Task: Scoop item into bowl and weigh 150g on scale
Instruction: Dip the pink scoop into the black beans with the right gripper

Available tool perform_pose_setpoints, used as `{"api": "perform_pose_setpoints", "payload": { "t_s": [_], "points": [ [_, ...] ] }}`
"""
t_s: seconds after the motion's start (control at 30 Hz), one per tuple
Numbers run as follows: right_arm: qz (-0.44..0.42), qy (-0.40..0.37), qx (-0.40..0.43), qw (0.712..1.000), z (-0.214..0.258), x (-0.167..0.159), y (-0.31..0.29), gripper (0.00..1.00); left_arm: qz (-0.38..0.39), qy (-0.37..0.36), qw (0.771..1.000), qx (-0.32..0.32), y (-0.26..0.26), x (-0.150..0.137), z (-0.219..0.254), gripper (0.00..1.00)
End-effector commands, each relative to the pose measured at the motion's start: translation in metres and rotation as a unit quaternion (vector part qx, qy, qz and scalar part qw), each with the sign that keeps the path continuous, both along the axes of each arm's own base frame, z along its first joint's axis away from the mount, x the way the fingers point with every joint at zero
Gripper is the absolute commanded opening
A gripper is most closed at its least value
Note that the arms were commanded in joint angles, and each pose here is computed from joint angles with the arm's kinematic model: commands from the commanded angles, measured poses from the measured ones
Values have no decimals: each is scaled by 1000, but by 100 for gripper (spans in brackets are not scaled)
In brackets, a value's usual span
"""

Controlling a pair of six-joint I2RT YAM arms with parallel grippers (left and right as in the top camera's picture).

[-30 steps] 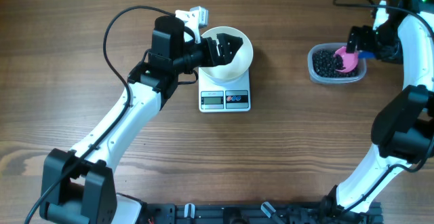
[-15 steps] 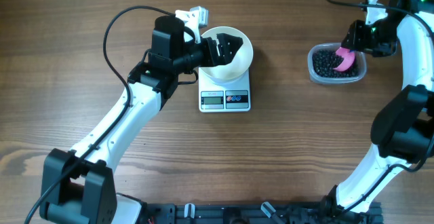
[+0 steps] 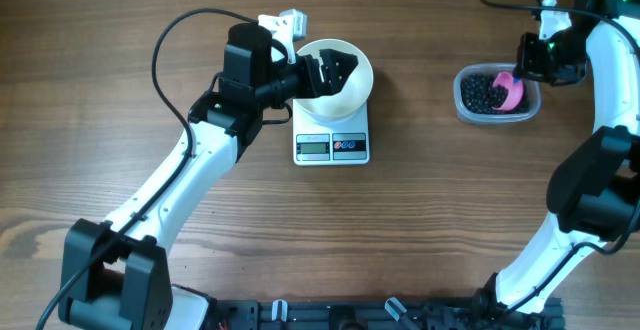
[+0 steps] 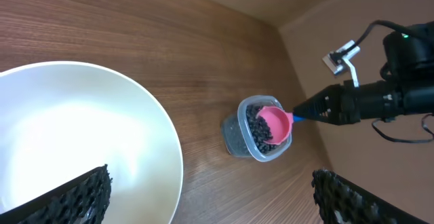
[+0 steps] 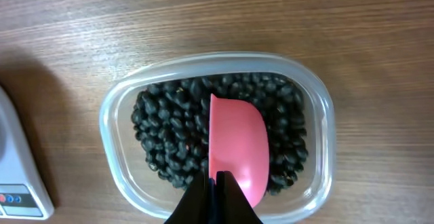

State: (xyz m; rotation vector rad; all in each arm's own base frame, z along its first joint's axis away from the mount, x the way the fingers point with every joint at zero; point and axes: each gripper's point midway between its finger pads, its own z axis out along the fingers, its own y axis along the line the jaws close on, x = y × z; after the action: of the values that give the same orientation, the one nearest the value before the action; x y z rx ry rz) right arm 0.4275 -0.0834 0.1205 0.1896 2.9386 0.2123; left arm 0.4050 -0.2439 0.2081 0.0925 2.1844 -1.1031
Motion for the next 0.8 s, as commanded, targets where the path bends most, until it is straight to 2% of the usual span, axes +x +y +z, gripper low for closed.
{"api": "perform_pose_setpoints", "payload": {
  "t_s": [0.0,0.23,0.5,0.6,0.77],
  "points": [
    [-12,-3,-74,997,22,-5,-14,4,6,-17,1000,8,4,5,5,100],
    [-2,-3,-156,988,23,3,-11,4,5,-16,1000,8,4,4,4,100],
    [-24,18,-287,957,-2,0,-11,4,5,-15,1000,9,4,4,4,100],
    [-30,17,-264,964,-15,-1,-4,4,5,-15,1000,8,4,4,4,100],
    [-13,18,-152,988,-31,-1,27,4,5,-15,1000,8,4,4,4,100]
  ]
}}
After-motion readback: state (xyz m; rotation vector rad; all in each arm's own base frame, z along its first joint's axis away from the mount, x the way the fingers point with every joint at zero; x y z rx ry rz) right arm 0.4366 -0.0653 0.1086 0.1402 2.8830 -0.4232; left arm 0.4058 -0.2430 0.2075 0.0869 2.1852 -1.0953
